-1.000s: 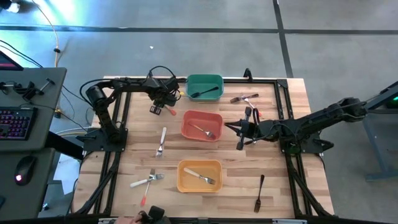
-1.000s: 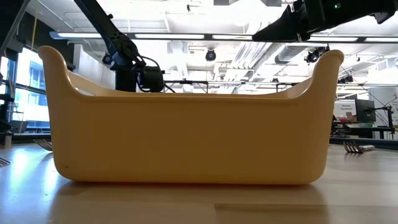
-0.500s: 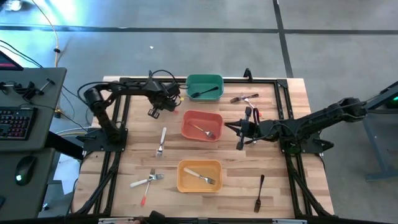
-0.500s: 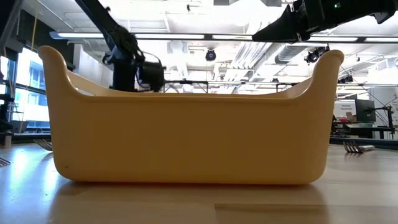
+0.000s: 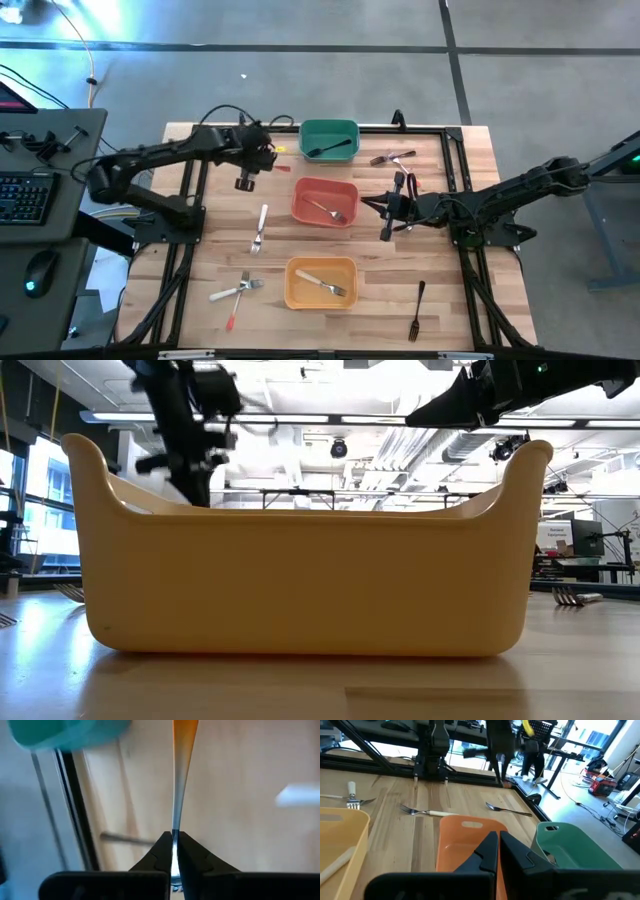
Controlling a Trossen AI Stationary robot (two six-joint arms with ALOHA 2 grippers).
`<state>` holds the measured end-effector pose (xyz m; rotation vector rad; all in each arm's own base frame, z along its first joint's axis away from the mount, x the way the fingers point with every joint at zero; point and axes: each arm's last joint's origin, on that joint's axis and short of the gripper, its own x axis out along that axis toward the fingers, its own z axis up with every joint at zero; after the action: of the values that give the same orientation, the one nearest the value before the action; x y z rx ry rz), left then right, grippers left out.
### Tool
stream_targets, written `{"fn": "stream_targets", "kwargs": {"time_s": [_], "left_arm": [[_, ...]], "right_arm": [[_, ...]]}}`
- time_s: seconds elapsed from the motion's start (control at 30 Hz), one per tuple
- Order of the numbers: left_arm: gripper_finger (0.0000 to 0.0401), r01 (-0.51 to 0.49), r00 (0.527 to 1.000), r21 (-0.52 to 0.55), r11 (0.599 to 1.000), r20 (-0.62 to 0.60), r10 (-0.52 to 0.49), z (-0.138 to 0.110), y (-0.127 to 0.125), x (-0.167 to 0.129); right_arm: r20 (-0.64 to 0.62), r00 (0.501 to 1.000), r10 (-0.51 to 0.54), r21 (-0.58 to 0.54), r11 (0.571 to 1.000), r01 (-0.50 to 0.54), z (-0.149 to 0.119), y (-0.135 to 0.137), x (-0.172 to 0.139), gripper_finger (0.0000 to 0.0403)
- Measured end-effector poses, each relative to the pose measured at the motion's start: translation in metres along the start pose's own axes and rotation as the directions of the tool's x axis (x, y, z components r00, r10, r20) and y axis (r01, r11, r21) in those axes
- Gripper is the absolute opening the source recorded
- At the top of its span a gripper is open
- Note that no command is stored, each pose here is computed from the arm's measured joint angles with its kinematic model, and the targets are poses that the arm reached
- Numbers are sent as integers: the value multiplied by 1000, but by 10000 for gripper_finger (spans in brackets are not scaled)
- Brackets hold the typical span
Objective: Sort silverware by color (type)
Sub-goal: Put the orange fork into the orange bin
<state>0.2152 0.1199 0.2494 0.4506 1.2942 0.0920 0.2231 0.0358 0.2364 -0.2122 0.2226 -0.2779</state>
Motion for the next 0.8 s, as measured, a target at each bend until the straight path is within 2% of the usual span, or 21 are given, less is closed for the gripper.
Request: {"fn": "stream_targets", "kwargs": {"time_s": [0.17, 0.3, 0.47, 0.57, 0.7, 0.8], "left_arm": [[3, 32, 994, -172, 985, 110, -13, 21, -22, -22], [3, 74, 980, -214, 974, 195, -32, 49, -42, -27], [3, 114, 964, -220, 969, 261, -54, 91, -52, -28], [3, 127, 965, -199, 972, 253, -74, 115, -54, -21], [3, 137, 971, -177, 975, 219, -96, 143, -54, -2], [3, 144, 979, -163, 976, 169, -116, 155, -52, 19]], "right_arm": [[8, 1000, -1, 4, 1000, 1, 1, 0, 0, 0], [17, 1000, -2, 16, 1000, 2, 2, 0, 0, 0], [15, 1000, -2, 57, 998, 1, 2, 0, 0, 0], [12, 1000, -2, 59, 998, 1, 2, 0, 0, 0], [6, 1000, -1, 68, 998, 0, 1, 0, 0, 0], [-4, 1000, 1, 73, 997, 0, 0, 0, 0, 0]]}}
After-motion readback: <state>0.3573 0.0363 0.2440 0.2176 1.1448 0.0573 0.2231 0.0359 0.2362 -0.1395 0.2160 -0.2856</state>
